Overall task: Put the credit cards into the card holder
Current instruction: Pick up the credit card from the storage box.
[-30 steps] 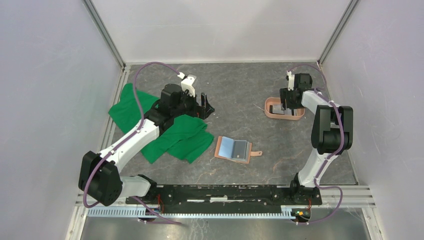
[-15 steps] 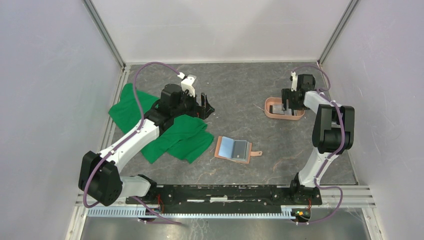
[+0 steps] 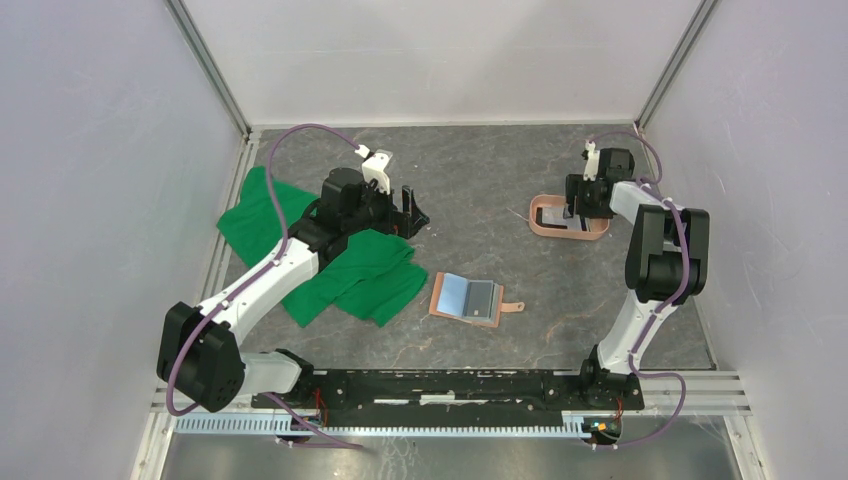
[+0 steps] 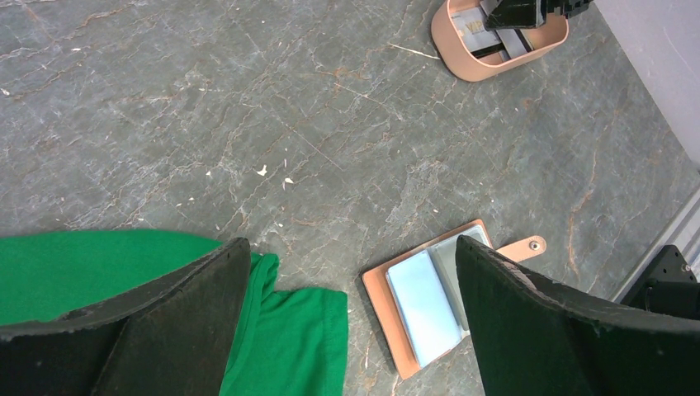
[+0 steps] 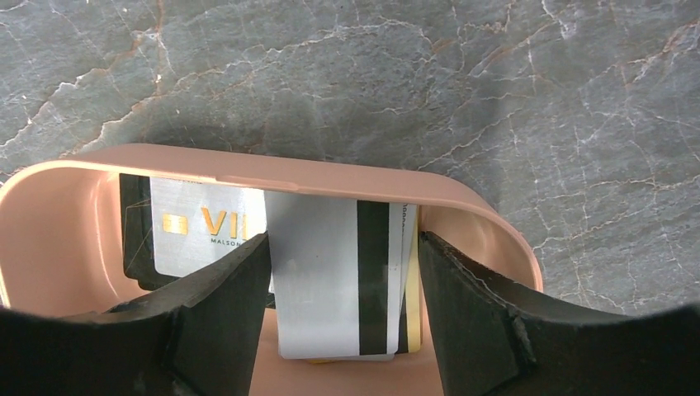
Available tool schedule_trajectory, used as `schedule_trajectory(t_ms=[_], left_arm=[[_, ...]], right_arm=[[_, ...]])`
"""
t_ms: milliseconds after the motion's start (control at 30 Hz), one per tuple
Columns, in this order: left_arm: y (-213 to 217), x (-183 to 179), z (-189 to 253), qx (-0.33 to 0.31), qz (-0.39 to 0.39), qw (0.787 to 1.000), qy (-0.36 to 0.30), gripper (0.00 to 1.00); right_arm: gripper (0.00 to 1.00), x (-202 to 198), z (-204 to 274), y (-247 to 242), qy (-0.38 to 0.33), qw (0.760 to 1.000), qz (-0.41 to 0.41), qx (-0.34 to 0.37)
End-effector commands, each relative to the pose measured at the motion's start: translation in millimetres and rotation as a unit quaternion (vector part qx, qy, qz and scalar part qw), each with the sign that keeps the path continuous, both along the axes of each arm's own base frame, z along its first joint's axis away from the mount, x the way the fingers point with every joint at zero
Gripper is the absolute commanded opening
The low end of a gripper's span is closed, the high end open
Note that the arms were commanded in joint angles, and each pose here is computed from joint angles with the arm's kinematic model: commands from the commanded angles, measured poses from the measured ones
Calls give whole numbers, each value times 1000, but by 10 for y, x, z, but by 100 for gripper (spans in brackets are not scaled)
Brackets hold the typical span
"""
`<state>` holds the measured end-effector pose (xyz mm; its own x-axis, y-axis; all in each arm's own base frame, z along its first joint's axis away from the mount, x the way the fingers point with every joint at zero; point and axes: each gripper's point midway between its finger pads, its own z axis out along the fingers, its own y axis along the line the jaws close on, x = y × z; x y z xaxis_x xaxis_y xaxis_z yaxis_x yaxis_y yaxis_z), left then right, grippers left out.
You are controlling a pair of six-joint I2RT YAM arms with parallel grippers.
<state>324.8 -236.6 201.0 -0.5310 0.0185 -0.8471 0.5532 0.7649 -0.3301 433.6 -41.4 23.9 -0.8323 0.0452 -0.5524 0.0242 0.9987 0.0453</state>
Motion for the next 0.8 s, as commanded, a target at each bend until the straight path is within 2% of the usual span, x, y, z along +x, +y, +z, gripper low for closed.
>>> schedule_trajectory(t_ms=[0, 167, 767], left_arm=[[34, 23, 123, 5, -6, 999, -33, 100], [33, 26, 126, 4, -6, 999, -34, 100], [31, 14, 140, 2, -8, 999, -35, 100]], right_arm=[[68, -97, -209, 11, 36, 999, 4, 0], [54, -54, -133, -5, 25, 1000, 12, -8], [51, 119, 423, 50, -59, 998, 35, -7]])
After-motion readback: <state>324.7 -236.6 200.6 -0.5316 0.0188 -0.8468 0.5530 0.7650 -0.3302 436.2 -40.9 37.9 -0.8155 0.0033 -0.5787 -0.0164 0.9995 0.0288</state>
